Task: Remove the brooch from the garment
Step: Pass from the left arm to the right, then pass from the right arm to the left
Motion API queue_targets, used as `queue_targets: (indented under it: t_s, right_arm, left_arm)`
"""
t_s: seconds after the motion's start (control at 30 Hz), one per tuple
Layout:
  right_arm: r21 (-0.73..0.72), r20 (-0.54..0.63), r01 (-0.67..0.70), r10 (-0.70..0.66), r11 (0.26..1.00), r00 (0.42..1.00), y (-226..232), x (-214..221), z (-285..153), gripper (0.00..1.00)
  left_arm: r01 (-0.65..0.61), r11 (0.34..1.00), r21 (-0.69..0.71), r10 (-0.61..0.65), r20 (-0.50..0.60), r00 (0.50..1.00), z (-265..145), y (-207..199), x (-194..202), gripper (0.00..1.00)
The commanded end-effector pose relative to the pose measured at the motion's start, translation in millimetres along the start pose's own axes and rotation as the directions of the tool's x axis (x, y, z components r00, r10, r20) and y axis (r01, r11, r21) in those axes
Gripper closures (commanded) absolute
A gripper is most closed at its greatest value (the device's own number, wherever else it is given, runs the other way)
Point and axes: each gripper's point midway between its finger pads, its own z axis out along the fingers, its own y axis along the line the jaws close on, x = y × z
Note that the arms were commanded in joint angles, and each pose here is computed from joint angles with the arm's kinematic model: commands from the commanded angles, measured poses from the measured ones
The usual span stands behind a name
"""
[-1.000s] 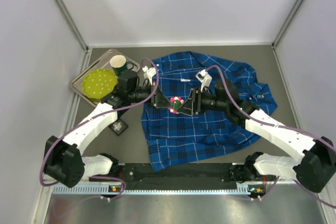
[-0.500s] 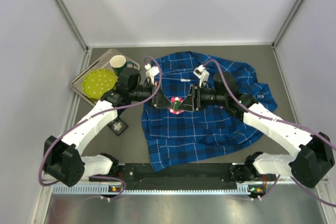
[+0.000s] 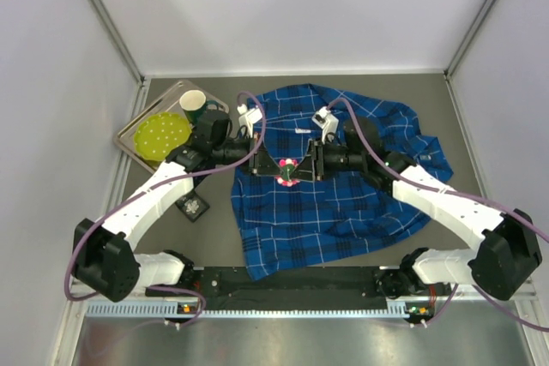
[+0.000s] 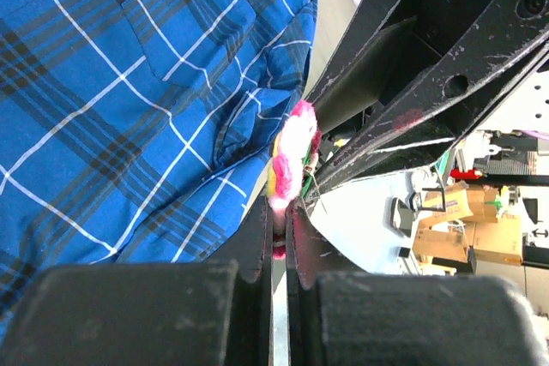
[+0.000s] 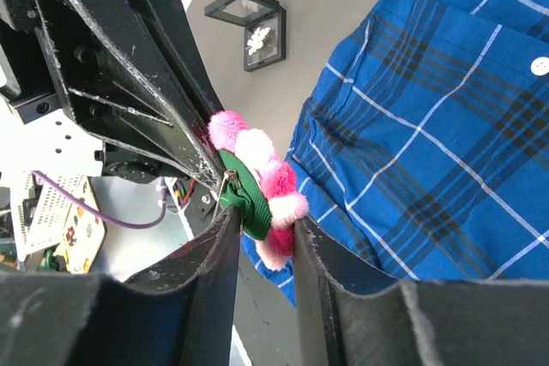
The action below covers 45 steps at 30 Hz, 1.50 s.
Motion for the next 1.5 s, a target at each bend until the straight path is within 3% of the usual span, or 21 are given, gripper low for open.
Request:
queue_targets:
  t_s: [0.0, 0.07, 0.23, 0.37, 0.63, 0.67, 0.77, 1.03, 1.23, 1.47]
  right_arm:
    - [-0.029, 0.052, 0.066, -0.064, 0.997, 0.997, 15.6, -23.5, 2.8, 0.76]
    - [-0.038, 0.046, 0.065, -0.063, 0.997, 0.997, 16.8, -23.5, 4.1, 0.79]
    - [-0.092, 0.039, 0.069, -0.066, 0.993, 0.997, 22.3, -19.1, 6.4, 1.0]
    - [-0.137, 0.047, 0.065, -0.059, 0.988, 0.997, 26.9, -14.7, 6.1, 1.0]
    - [-0.242, 0.051, 0.122, -0.113, 0.962, 0.992, 42.7, -8.7, -1.4, 1.0]
    - [-0.251, 0.05, 0.129, -0.12, 0.959, 0.992, 44.4, -7.8, -2.8, 1.0]
    - [-0.275, 0.043, 0.134, -0.127, 0.952, 0.991, 46.4, -5.5, -6.4, 1.0]
    - [-0.298, 0.045, 0.104, -0.095, 0.949, 0.994, 45.9, -1.3, -6.4, 1.0]
    - [-0.303, 0.058, 0.098, -0.084, 0.948, 0.995, 46.6, -3.7, -5.4, 1.0]
    - [-0.245, 0.09, 0.087, -0.066, 0.966, 0.994, 40.2, -8.9, -6.9, 1.0]
  left_arm:
    - [-0.065, 0.997, 0.046, 0.064, 0.018, 0.998, -2.9, -18.5, -8.7, 1.0]
    - [-0.069, 0.996, 0.056, 0.068, 0.014, 0.998, -3.2, -19.8, -7.5, 1.0]
    - [-0.078, 0.994, 0.082, 0.078, 0.005, 0.997, -4.0, -23.2, -4.2, 1.0]
    - [-0.086, 0.99, 0.115, 0.086, 0.005, 0.996, -5.3, -27.4, 0.0, 0.99]
    - [-0.142, 0.974, 0.178, 0.138, 0.034, 0.99, -11.0, -41.9, -0.4, 0.65]
    - [-0.154, 0.971, 0.185, 0.149, 0.042, 0.988, -12.9, -45.2, -1.0, 0.55]
    - [-0.18, 0.958, 0.223, 0.172, 0.057, 0.983, -17.2, -55.5, -1.4, 0.42]
    - [-0.159, 0.956, 0.245, 0.147, 0.065, 0.987, -17.6, -58.4, -0.5, 0.43]
    - [-0.121, 0.963, 0.24, 0.111, 0.058, 0.992, -16.0, -55.2, 0.5, 0.52]
    - [-0.133, 0.964, 0.23, 0.124, 0.052, 0.991, -15.5, -51.4, 3.5, 0.41]
